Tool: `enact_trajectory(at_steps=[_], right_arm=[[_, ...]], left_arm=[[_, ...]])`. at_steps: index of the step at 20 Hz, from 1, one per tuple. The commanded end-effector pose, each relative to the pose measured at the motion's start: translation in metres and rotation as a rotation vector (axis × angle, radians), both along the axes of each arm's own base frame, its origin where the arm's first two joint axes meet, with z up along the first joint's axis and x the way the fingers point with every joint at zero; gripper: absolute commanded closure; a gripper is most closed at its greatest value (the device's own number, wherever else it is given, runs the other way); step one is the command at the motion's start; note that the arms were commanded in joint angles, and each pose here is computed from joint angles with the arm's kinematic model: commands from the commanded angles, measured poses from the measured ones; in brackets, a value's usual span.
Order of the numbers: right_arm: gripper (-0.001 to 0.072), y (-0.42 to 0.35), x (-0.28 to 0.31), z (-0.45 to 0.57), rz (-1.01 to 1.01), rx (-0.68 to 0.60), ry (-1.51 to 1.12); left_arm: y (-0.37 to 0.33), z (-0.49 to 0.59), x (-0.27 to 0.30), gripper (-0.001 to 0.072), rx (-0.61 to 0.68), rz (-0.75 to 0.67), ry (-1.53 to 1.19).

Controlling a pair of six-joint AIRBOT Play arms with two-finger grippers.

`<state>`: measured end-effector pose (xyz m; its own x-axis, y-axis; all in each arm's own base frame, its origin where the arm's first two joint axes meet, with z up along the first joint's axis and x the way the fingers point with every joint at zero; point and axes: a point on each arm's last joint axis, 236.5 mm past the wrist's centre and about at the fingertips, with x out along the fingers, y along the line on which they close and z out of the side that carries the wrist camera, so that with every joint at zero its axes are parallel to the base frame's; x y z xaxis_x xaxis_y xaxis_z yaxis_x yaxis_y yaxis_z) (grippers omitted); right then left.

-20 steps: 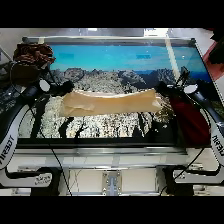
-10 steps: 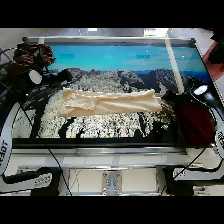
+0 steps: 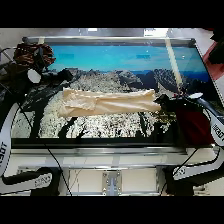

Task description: Fold the shirts.

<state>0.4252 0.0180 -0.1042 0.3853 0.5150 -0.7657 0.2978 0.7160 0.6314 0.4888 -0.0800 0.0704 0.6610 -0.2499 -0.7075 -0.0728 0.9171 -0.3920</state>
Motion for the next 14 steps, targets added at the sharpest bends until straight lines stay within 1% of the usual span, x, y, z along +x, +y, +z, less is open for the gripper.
enact_trajectory(at_steps=[1,2,3,4,5,6,7,8,9,11,14], right_arm=[[0.0165,0.023,0.013,0.001,0.008,0.092,-0.052],[0.017,0.032,0.014,0.003,0.032,0.09,-0.065],[0.0212,0.04,0.017,0.005,0.046,0.088,-0.073],[0.0382,0.047,0.021,0.007,0.057,0.08,-0.086],[0.0581,0.052,0.025,0.012,0.072,0.076,-0.103],[0.0674,0.056,0.029,0.019,0.086,0.083,-0.116],[0.0675,0.059,0.033,0.031,0.1,0.103,-0.133],[0.0676,0.061,0.037,0.046,0.113,0.116,-0.157],[0.0677,0.06,0.042,0.065,0.123,0.117,-0.19],[0.0677,0.052,0.043,0.097,0.136,0.08,-0.224],[0.0677,0.04,0.018,0.135,0.222,-0.057,-0.225]], left_arm=[[-0.001,0.0,-0.001,0.0018,-0.003,-0.002,0.006],[-0.001,0.0,-0.001,0.0018,-0.003,-0.002,0.006],[-0.001,0.0,-0.001,0.0018,-0.003,-0.002,0.006],[-0.001,0.0,-0.001,0.0019,-0.003,-0.002,0.007],[-0.001,0.0,-0.001,0.0023,-0.003,-0.002,0.006],[-0.001,0.0,-0.001,0.0098,-0.002,-0.002,0.006],[-0.001,-0.001,-0.001,0.0352,-0.003,-0.002,0.008],[-0.003,-0.003,-0.001,0.0646,-0.007,-0.004,0.011],[-0.009,-0.007,-0.001,0.0699,-0.006,-0.017,0.018],[-0.04,-0.025,-0.005,0.07,-0.024,-0.072,0.058],[-0.119,-0.063,-0.015,0.0701,-0.012,-0.218,0.084]])
